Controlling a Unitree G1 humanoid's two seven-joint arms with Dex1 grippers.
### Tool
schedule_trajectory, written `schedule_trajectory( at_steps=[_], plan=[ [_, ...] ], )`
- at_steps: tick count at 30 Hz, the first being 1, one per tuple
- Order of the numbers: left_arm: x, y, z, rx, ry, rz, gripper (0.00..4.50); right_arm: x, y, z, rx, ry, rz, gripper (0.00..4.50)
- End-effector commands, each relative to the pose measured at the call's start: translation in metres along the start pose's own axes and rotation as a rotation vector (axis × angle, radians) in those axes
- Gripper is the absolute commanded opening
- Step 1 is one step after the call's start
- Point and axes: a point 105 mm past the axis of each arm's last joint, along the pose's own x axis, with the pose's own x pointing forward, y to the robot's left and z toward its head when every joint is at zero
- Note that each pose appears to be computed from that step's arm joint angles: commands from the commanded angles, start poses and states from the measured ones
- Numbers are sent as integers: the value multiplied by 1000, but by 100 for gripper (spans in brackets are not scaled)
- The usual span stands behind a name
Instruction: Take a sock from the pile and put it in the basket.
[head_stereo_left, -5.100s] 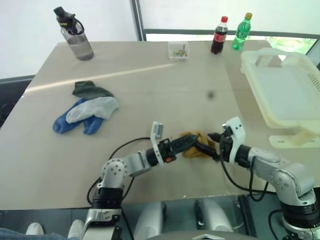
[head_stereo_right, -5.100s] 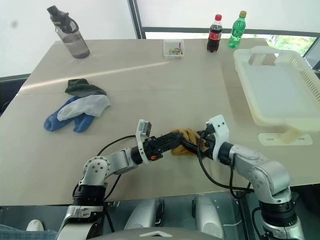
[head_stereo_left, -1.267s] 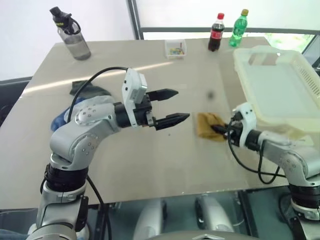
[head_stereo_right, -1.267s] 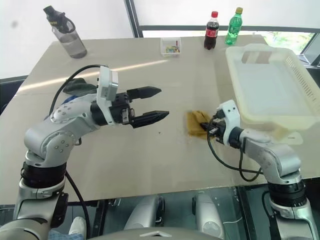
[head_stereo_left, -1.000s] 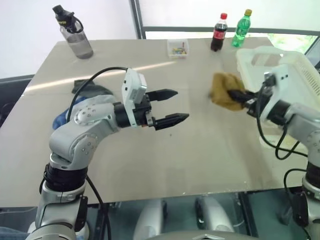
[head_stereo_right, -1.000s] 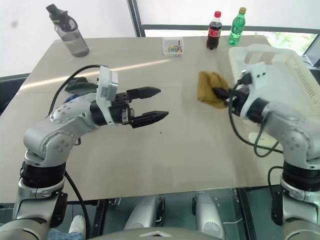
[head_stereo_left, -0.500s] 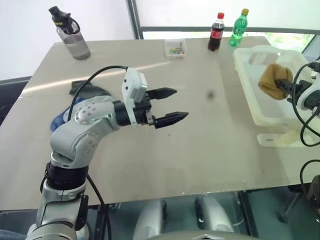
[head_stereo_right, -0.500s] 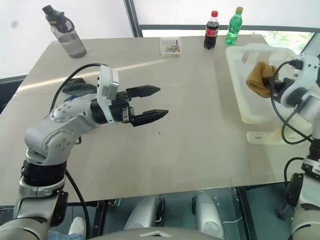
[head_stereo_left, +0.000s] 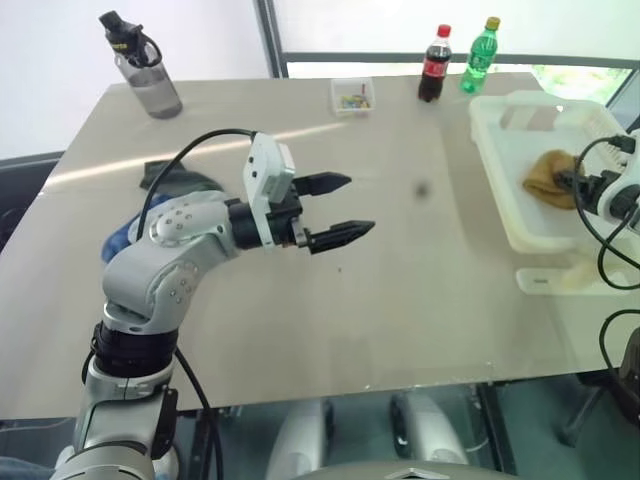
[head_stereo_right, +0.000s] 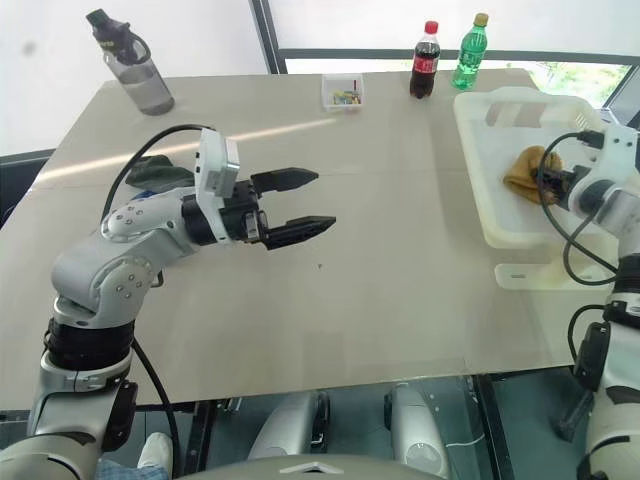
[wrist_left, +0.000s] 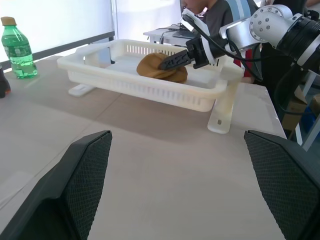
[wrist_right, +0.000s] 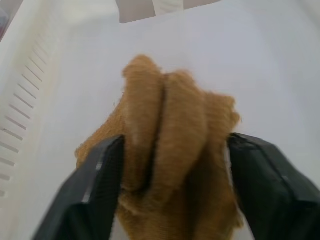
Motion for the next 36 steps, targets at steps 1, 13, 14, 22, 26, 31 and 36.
schedule_trajectory(
  at_steps=[1, 13, 14, 22, 26, 31, 36],
  plan=[
    [-1, -3, 6, 31, -12, -11, 450, -13, -1, 30, -62, -87, -1, 388],
    [-23, -1, -7, 30, 47, 66, 450, -68, 85, 30, -432, -167, 483, 388],
    [-28, -2, -11, 27, 63, 80, 450, -74, 96, 17, -438, -141, 553, 388],
    [-67, -16, -35, -23, 166, 203, 450, -129, 139, -60, -391, -61, 882, 388],
    [-95, -28, -48, -70, 228, 281, 450, -148, 118, -70, -432, -25, 891, 388],
    [-121, -39, -53, -86, 275, 365, 450, -164, 100, -93, -494, 48, 915, 388],
    [-138, -43, -48, -75, 281, 438, 450, -170, 90, -92, -495, 29, 912, 388]
  ],
)
